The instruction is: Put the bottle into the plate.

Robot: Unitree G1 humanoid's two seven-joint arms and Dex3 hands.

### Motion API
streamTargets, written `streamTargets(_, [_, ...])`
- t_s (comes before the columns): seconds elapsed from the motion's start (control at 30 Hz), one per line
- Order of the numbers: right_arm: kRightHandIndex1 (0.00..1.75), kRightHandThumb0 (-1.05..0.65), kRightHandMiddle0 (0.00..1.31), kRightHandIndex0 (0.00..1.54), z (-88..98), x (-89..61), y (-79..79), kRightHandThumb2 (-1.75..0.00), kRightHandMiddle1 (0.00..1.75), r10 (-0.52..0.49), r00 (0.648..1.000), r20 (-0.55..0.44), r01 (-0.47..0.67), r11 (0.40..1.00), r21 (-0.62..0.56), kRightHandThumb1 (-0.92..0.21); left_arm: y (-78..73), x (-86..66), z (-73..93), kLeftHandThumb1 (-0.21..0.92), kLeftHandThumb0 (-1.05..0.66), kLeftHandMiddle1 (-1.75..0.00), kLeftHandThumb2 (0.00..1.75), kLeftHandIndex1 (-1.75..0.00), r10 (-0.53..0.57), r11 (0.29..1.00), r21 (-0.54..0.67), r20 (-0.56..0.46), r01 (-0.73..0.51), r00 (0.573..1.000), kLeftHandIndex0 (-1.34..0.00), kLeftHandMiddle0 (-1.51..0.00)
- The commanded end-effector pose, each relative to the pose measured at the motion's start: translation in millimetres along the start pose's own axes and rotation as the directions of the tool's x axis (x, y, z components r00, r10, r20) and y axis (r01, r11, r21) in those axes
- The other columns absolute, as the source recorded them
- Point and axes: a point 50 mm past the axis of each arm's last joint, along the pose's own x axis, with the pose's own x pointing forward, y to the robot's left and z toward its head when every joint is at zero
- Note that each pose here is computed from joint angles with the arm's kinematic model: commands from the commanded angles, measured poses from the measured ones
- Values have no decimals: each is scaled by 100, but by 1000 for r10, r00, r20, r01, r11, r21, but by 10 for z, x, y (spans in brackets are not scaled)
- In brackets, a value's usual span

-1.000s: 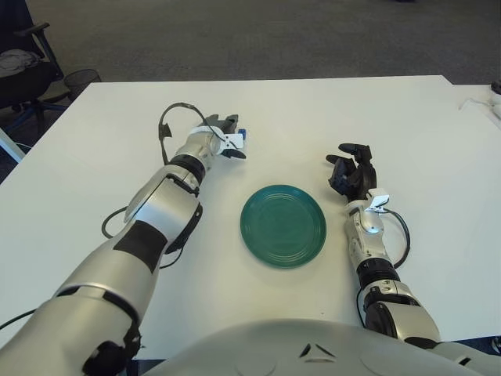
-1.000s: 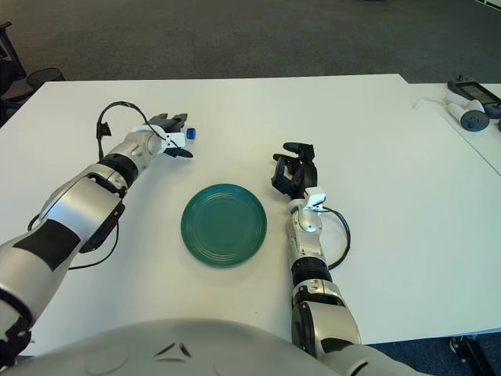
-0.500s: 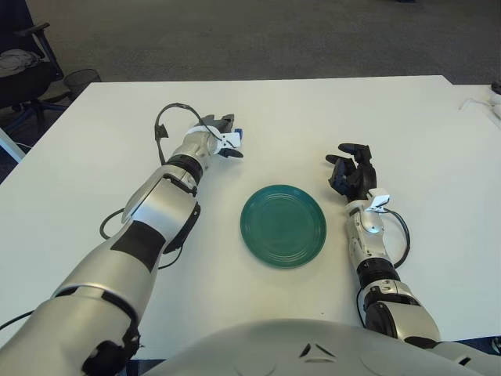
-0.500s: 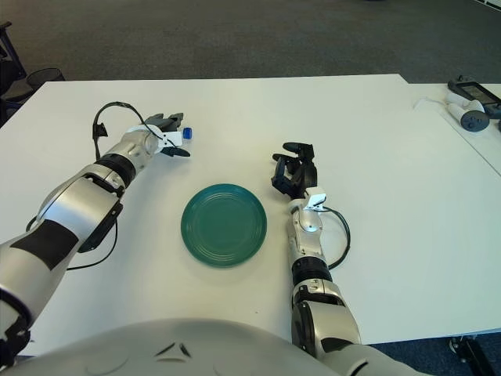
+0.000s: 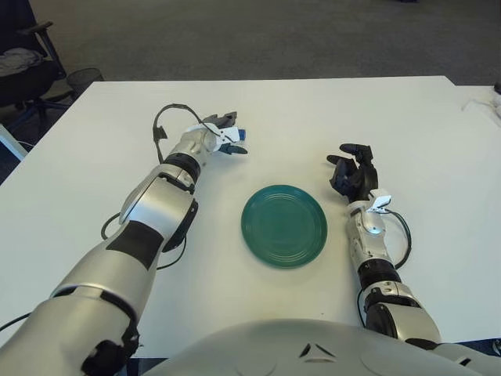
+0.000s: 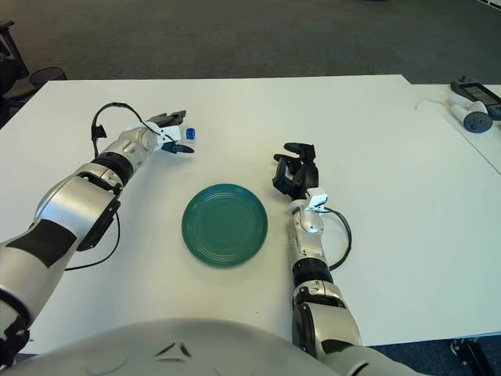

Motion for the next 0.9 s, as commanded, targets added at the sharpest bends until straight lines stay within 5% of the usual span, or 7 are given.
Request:
streamTargets(0.0, [113, -40, 2, 29, -442, -376, -97, -109, 150, -48, 971, -232, 56, 998, 25, -55, -181, -22, -101, 91, -94, 0, 14, 0, -82, 996, -40, 9, 82, 997, 0, 0])
streamTargets(0.3, [109, -37, 5, 33, -426, -407, -75, -109, 146, -38, 971, -236, 47, 998, 33, -56, -260, -67, -198, 89, -88, 0, 12, 0, -127, 991, -35, 51, 129, 991, 0, 0])
streamTargets(0.87, [106, -36, 6, 35, -438, -406, -75, -110, 143, -33, 962, -270, 41, 999, 27, -56, -629, -216, -377, 84, -84, 0, 10, 0, -330, 944, 62, 150, 324, 932, 0, 0])
